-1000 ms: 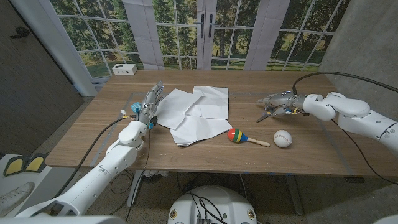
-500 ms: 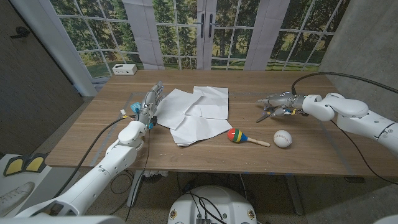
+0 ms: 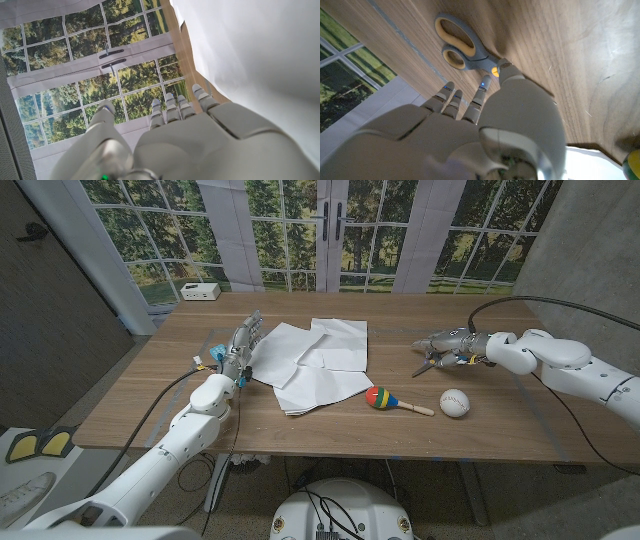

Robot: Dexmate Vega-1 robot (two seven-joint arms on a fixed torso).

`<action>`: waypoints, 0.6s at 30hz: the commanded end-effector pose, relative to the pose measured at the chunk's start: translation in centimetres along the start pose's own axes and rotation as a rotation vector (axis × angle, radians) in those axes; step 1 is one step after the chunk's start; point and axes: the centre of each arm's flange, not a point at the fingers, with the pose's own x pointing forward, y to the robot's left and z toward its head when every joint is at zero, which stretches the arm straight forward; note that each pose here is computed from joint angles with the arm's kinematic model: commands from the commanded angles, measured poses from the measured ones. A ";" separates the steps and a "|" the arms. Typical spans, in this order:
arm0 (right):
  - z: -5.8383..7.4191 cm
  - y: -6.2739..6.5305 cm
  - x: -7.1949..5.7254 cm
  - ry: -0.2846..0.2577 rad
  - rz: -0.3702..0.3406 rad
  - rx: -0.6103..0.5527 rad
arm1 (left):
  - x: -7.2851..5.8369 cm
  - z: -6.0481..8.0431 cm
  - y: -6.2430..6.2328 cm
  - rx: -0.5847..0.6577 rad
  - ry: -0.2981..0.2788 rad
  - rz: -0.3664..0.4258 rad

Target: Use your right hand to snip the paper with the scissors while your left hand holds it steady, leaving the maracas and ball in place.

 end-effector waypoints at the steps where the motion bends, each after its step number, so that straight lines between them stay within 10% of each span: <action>1: 0.1 0.4 0.3 -0.004 0.023 -0.015 | 0.1 -0.2 -0.1 -0.002 0.005 0.001; 18: 0.2 0.7 0.4 0.003 0.034 -0.016 | 0.1 -0.4 0.0 -0.006 0.003 0.001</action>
